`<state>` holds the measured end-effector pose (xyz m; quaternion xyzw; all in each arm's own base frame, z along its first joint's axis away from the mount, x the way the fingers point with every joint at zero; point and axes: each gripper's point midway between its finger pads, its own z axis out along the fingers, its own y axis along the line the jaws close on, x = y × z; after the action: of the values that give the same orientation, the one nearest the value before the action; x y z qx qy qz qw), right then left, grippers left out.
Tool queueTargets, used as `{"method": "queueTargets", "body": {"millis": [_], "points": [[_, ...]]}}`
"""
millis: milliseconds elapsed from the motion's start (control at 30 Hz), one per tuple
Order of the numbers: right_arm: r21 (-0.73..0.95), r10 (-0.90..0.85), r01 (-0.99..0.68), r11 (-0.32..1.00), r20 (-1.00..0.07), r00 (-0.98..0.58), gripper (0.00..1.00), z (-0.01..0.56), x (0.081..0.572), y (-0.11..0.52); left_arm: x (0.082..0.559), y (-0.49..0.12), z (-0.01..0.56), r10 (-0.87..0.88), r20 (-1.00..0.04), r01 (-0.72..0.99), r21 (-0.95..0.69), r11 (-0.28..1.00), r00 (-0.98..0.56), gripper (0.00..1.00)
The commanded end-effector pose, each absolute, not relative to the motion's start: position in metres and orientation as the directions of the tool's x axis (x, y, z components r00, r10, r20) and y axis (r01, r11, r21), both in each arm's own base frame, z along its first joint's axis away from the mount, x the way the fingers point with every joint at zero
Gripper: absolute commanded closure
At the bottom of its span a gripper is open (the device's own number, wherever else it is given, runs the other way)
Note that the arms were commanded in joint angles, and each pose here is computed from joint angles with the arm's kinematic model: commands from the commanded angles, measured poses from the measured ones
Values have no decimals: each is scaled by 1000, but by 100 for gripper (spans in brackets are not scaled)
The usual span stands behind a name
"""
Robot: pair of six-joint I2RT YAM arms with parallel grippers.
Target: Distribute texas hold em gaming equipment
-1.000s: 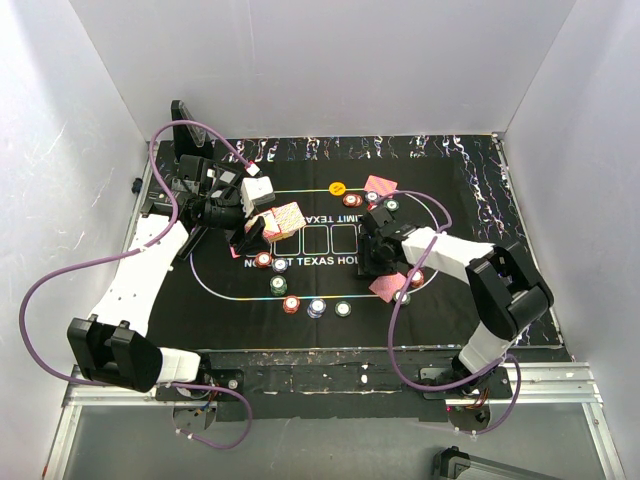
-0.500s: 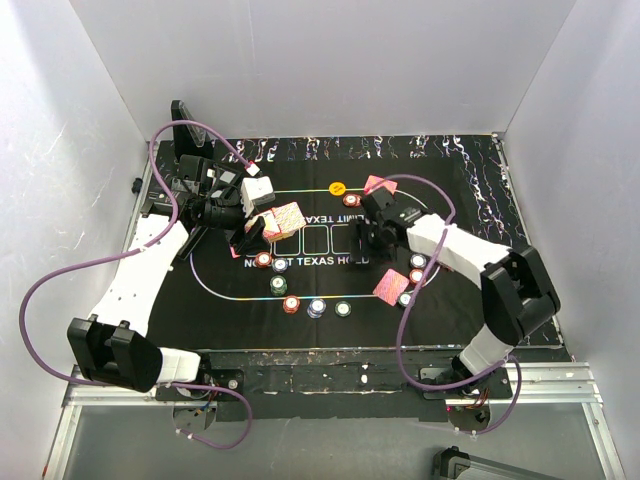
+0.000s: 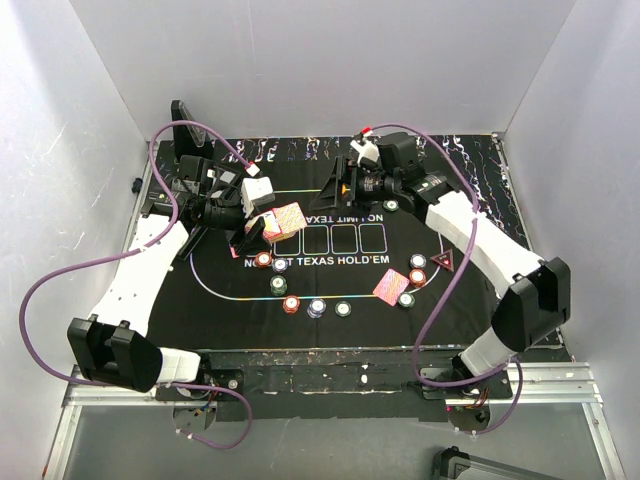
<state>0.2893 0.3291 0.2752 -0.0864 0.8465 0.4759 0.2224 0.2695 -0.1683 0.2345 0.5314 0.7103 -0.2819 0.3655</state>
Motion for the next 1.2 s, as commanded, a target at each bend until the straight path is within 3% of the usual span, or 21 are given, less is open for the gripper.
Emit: {"method": "queueTargets", "body": {"millis": [0, 600, 1033, 1167], "points": [[841, 16, -394, 372, -430, -903, 12, 301, 279, 359, 262, -173, 255, 508, -856, 968, 38, 247, -96, 100], [893, -101, -361, 270, -347, -932, 9, 281, 261, 412, 265, -178, 265, 485, -870, 965, 43, 259, -91, 100], [910, -35, -278, 306, -281, -959, 37, 265, 277, 393, 264, -178, 270, 479, -874, 964, 50, 261, -85, 100], [910, -10, -278, 307, -289, -957, 40, 268, 280, 387, 264, -177, 270, 481, -873, 963, 55, 264, -82, 100]]}}
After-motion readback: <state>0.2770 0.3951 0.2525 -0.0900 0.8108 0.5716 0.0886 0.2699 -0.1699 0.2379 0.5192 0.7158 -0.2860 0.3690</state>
